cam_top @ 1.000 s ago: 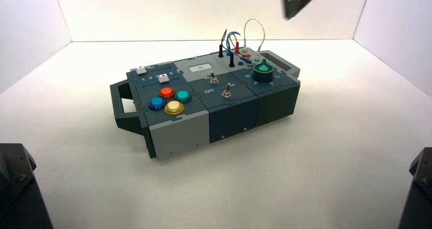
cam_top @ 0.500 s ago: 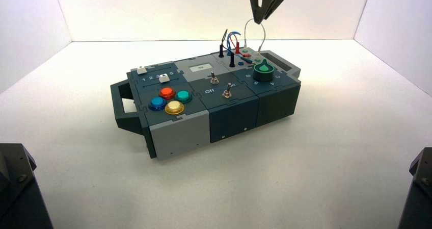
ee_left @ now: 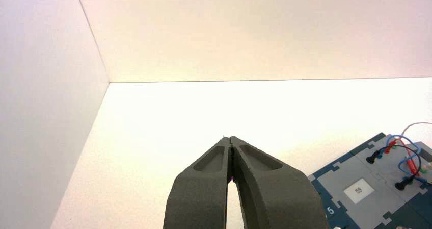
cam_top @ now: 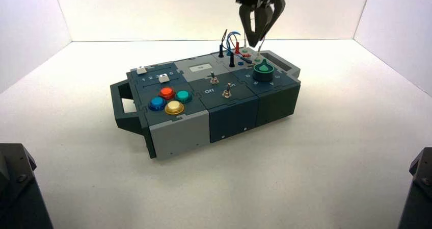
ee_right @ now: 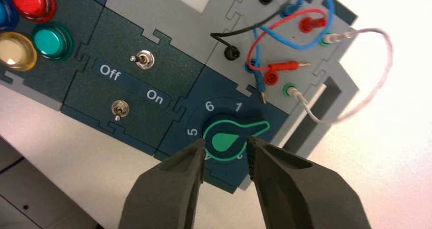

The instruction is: Insert the blue wire.

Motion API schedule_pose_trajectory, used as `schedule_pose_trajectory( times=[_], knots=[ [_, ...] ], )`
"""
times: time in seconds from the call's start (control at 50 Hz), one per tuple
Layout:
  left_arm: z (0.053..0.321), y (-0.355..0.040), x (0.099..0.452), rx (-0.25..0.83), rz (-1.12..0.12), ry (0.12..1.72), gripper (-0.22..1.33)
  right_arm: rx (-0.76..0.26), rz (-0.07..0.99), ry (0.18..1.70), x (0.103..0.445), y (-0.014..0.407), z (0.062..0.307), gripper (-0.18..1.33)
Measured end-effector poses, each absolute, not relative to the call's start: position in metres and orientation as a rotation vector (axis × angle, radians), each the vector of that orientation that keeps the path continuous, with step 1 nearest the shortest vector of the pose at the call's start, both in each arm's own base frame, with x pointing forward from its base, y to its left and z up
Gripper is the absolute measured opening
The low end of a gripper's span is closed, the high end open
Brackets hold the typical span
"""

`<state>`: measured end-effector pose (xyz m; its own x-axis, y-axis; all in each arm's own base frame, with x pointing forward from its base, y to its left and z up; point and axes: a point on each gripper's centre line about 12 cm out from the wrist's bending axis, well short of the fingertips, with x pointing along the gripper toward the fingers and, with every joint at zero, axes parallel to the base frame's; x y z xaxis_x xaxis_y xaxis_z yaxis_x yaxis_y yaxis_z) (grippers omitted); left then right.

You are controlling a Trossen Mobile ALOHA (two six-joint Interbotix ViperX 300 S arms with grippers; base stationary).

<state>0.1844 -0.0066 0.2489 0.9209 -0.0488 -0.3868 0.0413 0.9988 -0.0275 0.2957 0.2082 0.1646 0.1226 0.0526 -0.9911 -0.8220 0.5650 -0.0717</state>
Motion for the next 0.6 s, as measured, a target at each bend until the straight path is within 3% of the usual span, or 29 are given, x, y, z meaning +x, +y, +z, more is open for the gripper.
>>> schedule_pose_trajectory(
  times=[0.26, 0.6],
  knots=[
    [0.249, -0.007, 0.184, -0.019, -0.046, 0.398, -0.16, -0.797, 0.765, 1.309, 0.299, 0.217, 0.156, 0.91],
    [0.249, -0.007, 0.184, -0.019, -0.046, 0.398, -0.16, -0.942, 0.739, 1.324, 0.315, 0.222, 0.155, 0.92]
  ],
)
